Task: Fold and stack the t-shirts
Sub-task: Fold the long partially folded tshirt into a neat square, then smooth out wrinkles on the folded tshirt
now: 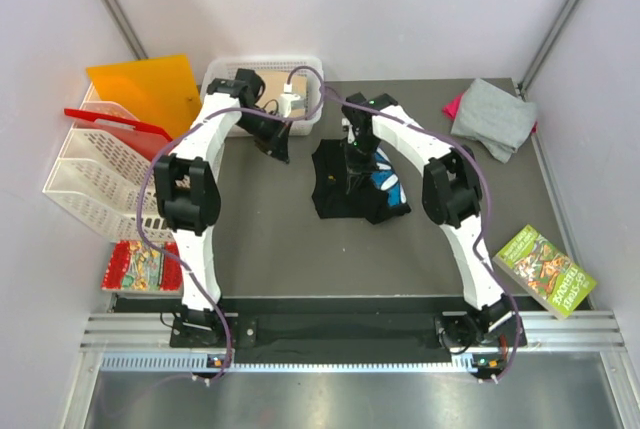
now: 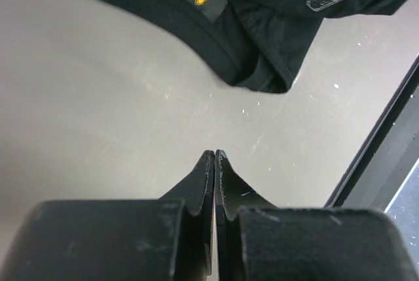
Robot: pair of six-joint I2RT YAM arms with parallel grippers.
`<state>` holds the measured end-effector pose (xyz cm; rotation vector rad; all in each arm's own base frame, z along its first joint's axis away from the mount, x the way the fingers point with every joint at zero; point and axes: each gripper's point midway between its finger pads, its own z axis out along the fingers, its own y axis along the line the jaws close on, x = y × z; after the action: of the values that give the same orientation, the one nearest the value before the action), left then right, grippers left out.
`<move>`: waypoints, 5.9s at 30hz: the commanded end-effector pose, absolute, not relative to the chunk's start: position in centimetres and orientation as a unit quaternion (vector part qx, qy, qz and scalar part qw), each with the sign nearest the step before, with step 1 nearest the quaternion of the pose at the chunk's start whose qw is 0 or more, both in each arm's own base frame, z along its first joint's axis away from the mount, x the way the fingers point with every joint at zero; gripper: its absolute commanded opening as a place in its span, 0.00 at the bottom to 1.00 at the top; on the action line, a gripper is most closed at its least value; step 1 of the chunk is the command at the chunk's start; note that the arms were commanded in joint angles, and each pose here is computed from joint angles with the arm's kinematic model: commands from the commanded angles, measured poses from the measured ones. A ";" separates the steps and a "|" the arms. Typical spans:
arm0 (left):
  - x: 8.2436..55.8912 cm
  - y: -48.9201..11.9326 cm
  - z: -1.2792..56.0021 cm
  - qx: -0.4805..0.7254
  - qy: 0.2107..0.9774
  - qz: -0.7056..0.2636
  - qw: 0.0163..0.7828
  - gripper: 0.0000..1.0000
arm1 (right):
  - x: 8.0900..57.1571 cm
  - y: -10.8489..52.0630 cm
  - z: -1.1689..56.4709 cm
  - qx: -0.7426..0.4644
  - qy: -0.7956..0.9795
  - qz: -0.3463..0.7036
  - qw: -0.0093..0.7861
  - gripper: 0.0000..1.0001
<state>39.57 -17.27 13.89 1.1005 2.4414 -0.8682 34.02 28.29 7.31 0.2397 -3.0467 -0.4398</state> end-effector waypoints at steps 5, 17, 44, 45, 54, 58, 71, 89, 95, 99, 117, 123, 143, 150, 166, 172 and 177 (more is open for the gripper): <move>38.1 -16.1 16.7 0.394 0.846 -0.305 0.189 0.00 | 36.4 32.8 7.7 0.062 -0.973 -0.221 0.004 0.00; 37.0 -15.9 16.7 0.387 0.849 -0.313 0.176 0.00 | 38.6 37.0 10.7 0.064 -0.937 -0.342 -0.038 0.06; 36.6 -16.5 15.1 0.376 0.857 -0.323 0.140 0.00 | 44.8 21.9 12.8 -0.033 -0.945 -0.279 -0.165 0.65; 37.1 -16.6 14.9 0.375 0.857 -0.321 0.148 0.00 | 44.5 21.8 11.6 -0.032 -0.950 -0.272 -0.150 0.64; 36.6 -19.9 12.7 0.335 0.859 -0.376 0.094 0.44 | 44.7 21.4 6.9 -0.020 -0.963 -0.244 -0.117 0.59; 34.5 -21.2 13.0 0.389 0.844 -0.361 0.078 0.44 | 47.7 20.1 7.6 -0.029 -0.960 -0.228 -0.157 0.56; 33.4 -21.5 15.0 0.404 0.843 -0.347 0.078 0.44 | 55.0 19.2 8.7 -0.052 -0.938 -0.247 -0.240 0.55; 32.4 -22.5 16.0 0.427 0.841 -0.327 0.063 0.42 | 52.1 21.9 4.1 -0.036 -0.937 -0.305 -0.167 0.40; 33.1 -22.1 15.8 0.433 0.844 -0.308 0.073 0.42 | 44.9 20.5 2.8 -0.016 -0.962 -0.252 -0.102 0.36; 33.4 -21.7 15.8 0.436 0.845 -0.299 0.078 0.42 | 39.5 19.5 2.5 0.020 -0.980 -0.186 -0.064 0.34; 34.8 -19.6 17.7 0.424 0.854 -0.279 0.117 0.41 | 30.5 13.9 8.6 -0.005 -0.999 -0.044 -0.033 0.49; 33.8 -19.3 18.2 0.425 0.854 -0.280 0.107 0.41 | 42.5 14.6 14.3 -0.050 -0.963 -0.191 -0.184 0.70; 33.3 -18.5 18.1 0.421 0.862 -0.263 0.102 0.40 | 39.4 27.5 9.2 0.094 -0.863 -0.495 -0.043 0.67; 33.3 -18.5 18.0 0.422 0.862 -0.262 0.100 0.40 | 39.1 28.9 6.2 0.096 -0.867 -0.489 -0.013 0.64; 31.5 -16.4 14.3 0.412 0.878 -0.239 0.049 0.40 | 40.1 31.7 6.9 0.110 -0.861 -0.495 -0.031 0.46; 30.7 -14.4 11.4 0.353 0.898 -0.262 0.023 0.41 | 40.8 31.8 9.1 0.109 -0.856 -0.502 -0.053 0.23; 31.6 -12.8 11.2 0.297 0.912 -0.279 0.037 0.59 | 40.5 31.5 9.9 0.111 -0.860 -0.494 -0.063 0.06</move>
<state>30.69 -13.39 9.72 1.0476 2.8557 -0.8145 39.03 30.87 4.94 0.2296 -2.7275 -1.5096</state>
